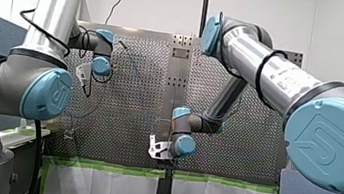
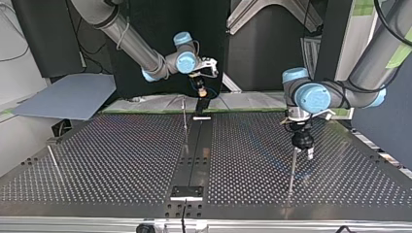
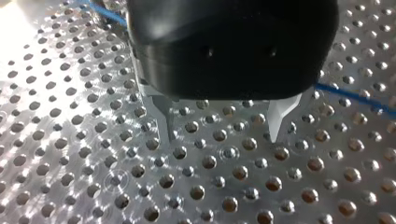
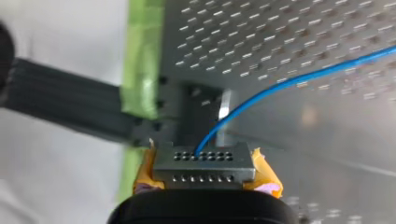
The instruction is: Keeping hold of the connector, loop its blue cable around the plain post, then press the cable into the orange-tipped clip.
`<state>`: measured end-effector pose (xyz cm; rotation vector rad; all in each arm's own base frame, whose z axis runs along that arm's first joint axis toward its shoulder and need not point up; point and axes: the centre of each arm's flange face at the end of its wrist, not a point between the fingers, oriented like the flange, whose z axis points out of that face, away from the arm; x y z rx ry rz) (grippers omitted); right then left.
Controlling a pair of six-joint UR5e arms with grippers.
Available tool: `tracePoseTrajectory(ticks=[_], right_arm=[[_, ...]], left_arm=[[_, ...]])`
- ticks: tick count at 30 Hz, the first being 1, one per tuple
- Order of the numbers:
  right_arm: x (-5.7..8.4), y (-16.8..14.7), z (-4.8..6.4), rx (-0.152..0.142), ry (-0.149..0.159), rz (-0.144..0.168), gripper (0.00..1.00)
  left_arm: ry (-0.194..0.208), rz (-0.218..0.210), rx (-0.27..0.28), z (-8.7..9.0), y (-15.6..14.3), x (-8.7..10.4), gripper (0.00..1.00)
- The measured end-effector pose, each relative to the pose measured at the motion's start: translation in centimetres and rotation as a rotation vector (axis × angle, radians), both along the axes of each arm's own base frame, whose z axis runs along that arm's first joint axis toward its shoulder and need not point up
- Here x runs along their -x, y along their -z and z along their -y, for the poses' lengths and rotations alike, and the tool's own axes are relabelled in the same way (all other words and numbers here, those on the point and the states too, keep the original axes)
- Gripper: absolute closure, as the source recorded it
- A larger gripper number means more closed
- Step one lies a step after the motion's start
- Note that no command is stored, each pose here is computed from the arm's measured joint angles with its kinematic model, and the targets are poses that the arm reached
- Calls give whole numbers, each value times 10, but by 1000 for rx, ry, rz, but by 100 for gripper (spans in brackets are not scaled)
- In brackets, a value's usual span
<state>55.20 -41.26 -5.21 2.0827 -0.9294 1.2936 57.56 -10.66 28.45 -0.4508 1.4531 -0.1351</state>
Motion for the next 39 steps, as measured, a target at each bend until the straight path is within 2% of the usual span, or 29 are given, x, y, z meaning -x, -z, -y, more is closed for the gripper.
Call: tracePoseTrajectory(ticks=[6, 9, 13, 20, 25, 30, 39], right_arm=[[17, 42, -8, -23, 60, -56, 100], [24, 53, -11, -26, 80, -65, 100], [33, 63, -14, -30, 100, -58, 100], [52, 74, -16, -24, 137, -50, 100], [69, 84, -21, -29, 165, -42, 100], [87, 92, -26, -29, 193, -40, 100], [101, 90, -23, -3, 253, -61, 100]], left_arm=[[30, 5, 4, 3, 0, -1, 0], [31, 5, 4, 3, 0, -1, 0], [18, 4, 7, 1, 0, -1, 0], [-36, -6, -7, -4, 0, 1, 0], [-24, -10, -21, -3, 1, 1, 0], [-38, -13, -29, -3, 1, 1, 0], [-38, -18, -41, -1, 1, 2, 0]])
